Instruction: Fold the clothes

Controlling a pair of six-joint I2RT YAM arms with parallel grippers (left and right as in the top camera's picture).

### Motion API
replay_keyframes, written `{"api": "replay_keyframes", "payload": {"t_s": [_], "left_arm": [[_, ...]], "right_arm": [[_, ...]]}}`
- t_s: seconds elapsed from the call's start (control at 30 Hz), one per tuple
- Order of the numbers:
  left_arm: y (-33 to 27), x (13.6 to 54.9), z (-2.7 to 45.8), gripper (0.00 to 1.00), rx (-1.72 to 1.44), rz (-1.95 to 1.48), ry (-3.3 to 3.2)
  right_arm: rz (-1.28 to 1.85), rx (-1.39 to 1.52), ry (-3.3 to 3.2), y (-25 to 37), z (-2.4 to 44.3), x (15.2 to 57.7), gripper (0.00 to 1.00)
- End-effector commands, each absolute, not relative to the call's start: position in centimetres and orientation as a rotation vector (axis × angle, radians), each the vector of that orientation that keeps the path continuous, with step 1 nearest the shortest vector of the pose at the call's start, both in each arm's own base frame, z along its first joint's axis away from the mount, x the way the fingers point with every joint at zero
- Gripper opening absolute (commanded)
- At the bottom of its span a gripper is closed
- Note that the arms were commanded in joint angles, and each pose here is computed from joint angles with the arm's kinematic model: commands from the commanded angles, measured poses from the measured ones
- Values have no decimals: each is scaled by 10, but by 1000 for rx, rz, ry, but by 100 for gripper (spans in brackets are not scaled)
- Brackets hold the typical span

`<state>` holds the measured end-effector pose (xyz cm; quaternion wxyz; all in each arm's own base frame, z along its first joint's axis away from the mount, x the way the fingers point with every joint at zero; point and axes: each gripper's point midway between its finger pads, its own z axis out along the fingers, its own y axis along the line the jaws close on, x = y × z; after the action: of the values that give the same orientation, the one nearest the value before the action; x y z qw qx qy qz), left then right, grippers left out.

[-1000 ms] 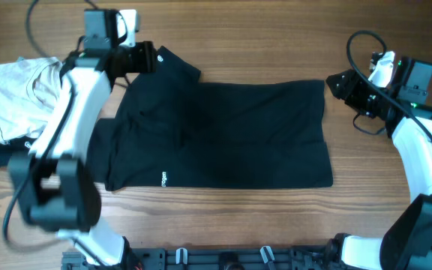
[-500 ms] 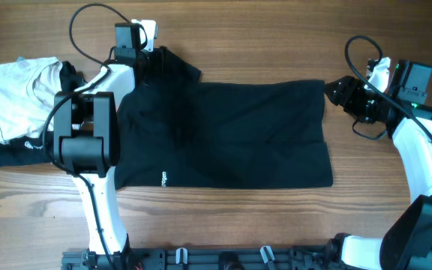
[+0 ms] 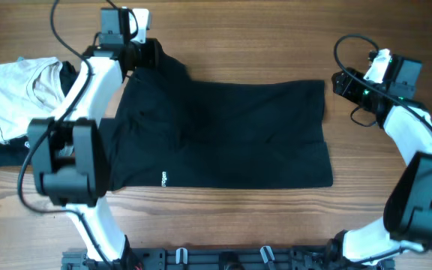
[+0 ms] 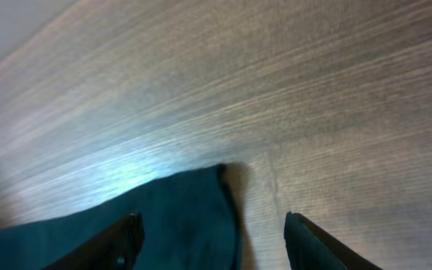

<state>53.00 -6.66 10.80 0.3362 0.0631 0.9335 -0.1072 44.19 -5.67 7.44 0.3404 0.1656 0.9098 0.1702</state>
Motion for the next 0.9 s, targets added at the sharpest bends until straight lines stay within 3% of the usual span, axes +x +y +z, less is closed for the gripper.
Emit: {"api": "replay_keyframes", "payload": {"t_s": [0.0, 0.23, 0.5, 0.63, 0.73, 0.83, 0.87], "left_arm": [[-60, 516, 126, 4, 143, -266, 2452], [-47, 492, 129, 4, 84, -185, 2540], [-48, 483, 182, 4, 51, -199, 2445], [-47, 479, 184, 4, 51, -200, 2452], [-50, 478, 184, 4, 57, -203, 2455], [-55, 477, 183, 4, 70, -206, 2459], [-55, 477, 183, 4, 70, -206, 2459]], "right_arm": [[448, 429, 2415, -58, 40, 446, 65], [684, 378, 2410, -30, -1, 455, 65], [640, 353, 2454, -1, -11, 458, 64], [619, 377, 2447, 2, -11, 462, 47], [593, 384, 2452, 0, -13, 462, 44], [578, 383, 2441, -2, -11, 465, 34], [577, 378, 2431, -2, -9, 467, 26]]}}
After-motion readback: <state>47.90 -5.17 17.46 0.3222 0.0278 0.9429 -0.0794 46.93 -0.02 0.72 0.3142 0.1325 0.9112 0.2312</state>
